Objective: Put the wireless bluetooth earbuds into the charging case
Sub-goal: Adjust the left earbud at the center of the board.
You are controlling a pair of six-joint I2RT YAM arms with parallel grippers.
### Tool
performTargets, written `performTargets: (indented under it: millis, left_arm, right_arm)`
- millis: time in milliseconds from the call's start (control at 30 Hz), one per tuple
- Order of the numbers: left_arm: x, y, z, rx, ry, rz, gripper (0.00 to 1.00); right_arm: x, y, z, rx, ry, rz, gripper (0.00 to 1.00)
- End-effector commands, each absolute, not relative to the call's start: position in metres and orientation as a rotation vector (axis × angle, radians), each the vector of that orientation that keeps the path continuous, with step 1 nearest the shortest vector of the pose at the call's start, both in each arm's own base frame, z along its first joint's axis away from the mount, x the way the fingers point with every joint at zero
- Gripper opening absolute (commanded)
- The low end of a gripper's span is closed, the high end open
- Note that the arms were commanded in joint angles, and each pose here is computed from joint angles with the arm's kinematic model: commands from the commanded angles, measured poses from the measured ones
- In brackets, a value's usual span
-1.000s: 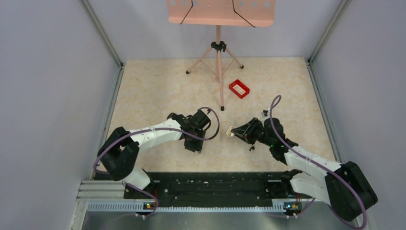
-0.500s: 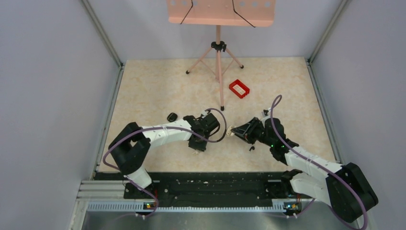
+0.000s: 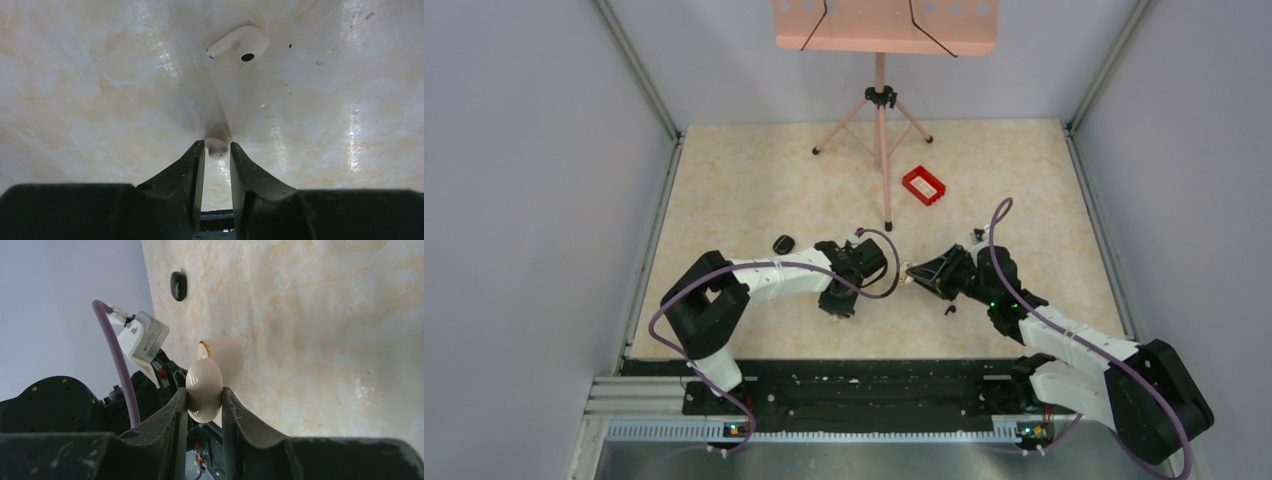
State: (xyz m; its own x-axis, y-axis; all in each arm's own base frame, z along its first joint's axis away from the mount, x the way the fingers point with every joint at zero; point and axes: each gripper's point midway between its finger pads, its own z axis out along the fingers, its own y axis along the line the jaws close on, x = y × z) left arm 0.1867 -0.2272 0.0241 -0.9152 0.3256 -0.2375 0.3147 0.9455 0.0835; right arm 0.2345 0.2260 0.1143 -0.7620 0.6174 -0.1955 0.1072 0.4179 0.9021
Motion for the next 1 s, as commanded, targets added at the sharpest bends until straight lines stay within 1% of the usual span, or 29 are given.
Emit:
performTargets:
  millis: [0, 133, 233, 267, 400, 500, 833, 967]
  left_arm:
    - [0.1908, -0.2302, 0.0289, 0.476, 2.835, 0.086, 0.31]
    - [0.1896, -0.2288, 0.0289, 0.475, 2.841, 0.098, 0.31]
    - [0.1883, -0.2280, 0.0319, 0.483, 2.840, 0.117, 0.39]
    - [0.1873, -0.2284, 0.0325, 0.486, 2.840, 0.115, 0.40]
    - [0.1831, -0.2314, 0.0286, 0.503, 2.845, 0.105, 0.34]
    - [0.1830, -0.2316, 0.0262, 0.507, 2.845, 0.125, 0.33]
    - [0.1854, -0.2320, 0.0246, 0.517, 2.830, 0.160, 0.32]
    - [0.1876, -0.2317, 0.0270, 0.518, 2.819, 0.174, 0.35]
  right_arm:
    - [0.2402, 0.2354, 0.1406, 0.550, 2.090, 1.401, 0.00]
    - [0.2399, 0.2357, 0.1402, 0.549, 2.090, 1.402, 0.00]
    - [0.2398, 0.2359, 0.1405, 0.547, 2.091, 1.405, 0.00]
    - [0.2397, 0.2359, 0.1412, 0.545, 2.088, 1.407, 0.00]
    - [0.2397, 0.2363, 0.1416, 0.542, 2.087, 1.408, 0.00]
    - [0.2388, 0.2361, 0.1417, 0.544, 2.088, 1.410, 0.00]
    - [0.2387, 0.2356, 0.1420, 0.547, 2.085, 1.410, 0.00]
    - [0.2391, 0.2356, 0.1429, 0.546, 2.083, 1.412, 0.00]
